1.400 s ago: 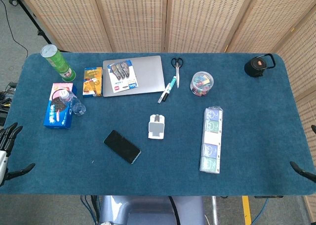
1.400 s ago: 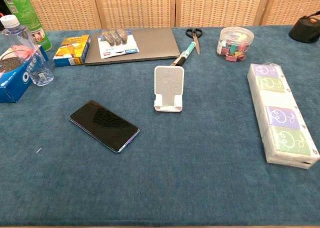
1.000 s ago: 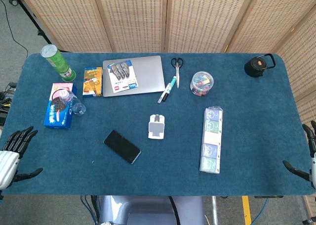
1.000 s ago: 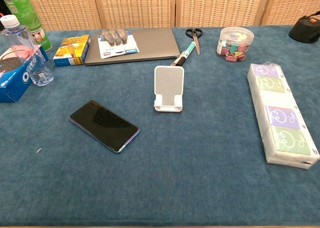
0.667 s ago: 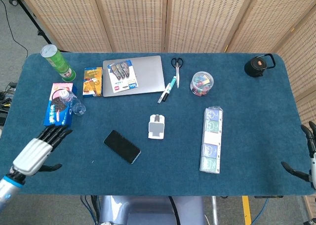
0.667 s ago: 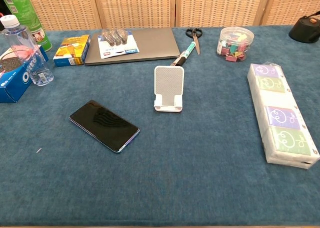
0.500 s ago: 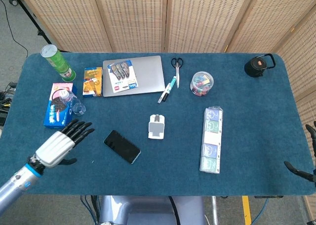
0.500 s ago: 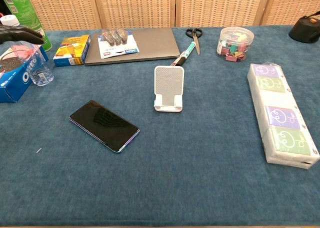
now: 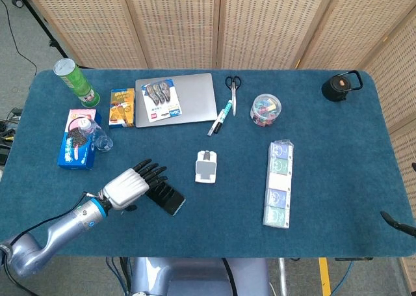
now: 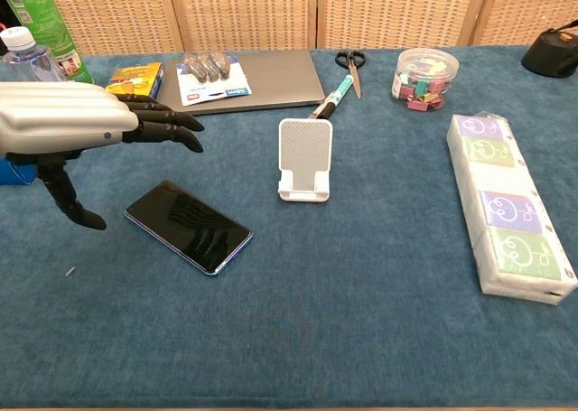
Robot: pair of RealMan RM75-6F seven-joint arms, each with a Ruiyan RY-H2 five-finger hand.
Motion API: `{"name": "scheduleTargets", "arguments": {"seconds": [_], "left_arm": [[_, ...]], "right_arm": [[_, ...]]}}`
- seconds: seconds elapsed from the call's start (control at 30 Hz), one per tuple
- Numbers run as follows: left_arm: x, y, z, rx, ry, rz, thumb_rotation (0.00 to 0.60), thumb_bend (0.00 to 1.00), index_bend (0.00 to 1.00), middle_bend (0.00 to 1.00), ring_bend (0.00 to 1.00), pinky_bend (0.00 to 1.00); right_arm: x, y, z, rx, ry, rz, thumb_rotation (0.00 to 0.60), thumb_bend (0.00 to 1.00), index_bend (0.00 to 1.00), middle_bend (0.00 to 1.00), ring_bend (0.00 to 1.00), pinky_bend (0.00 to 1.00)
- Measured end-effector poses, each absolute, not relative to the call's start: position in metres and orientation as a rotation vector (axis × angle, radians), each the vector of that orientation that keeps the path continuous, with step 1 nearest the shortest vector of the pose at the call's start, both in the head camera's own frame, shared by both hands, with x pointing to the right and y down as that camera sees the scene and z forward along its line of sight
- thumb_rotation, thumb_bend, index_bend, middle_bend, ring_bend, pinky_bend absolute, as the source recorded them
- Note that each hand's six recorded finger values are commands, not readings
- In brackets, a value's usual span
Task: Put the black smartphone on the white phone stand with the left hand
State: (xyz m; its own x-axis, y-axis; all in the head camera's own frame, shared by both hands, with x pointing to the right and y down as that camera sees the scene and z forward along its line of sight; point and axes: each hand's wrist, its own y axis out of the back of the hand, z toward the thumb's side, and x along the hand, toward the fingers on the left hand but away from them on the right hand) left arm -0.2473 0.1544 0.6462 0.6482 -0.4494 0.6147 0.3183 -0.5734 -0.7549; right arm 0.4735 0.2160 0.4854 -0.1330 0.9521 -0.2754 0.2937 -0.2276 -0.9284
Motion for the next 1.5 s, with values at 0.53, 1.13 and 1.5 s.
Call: {"name": "scheduleTargets", "arguments": {"seconds": [0.53, 1.13, 1.5], "left_arm": [[-0.221, 0.152, 0.683, -1.902, 0.019, -1.072, 0.6, 0.0, 0.16, 0.03, 0.0, 0.08], [-0.196, 0.176, 0.706, -1.975, -0.04, -1.089, 0.6, 0.0, 0.19, 0.04, 0.0, 0.11], [-0.196, 0.181, 0.719, -1.961, -0.011, -1.105, 0.6, 0.0, 0.49, 0.34, 0.26, 0.38]], "right_arm": [[0.471, 0.217, 0.489, -1.54, -1.393, 1.395, 0.6, 0.0, 0.0, 0.0, 0.0, 0.0], [0.474, 0.215, 0.486, -1.535, -1.43, 1.384, 0.6, 0.0, 0.0, 0.0, 0.0, 0.0], [0.476, 0.215, 0.484, -1.541, -1.44, 1.377, 0.6, 0.0, 0.0, 0.0, 0.0, 0.0]]}}
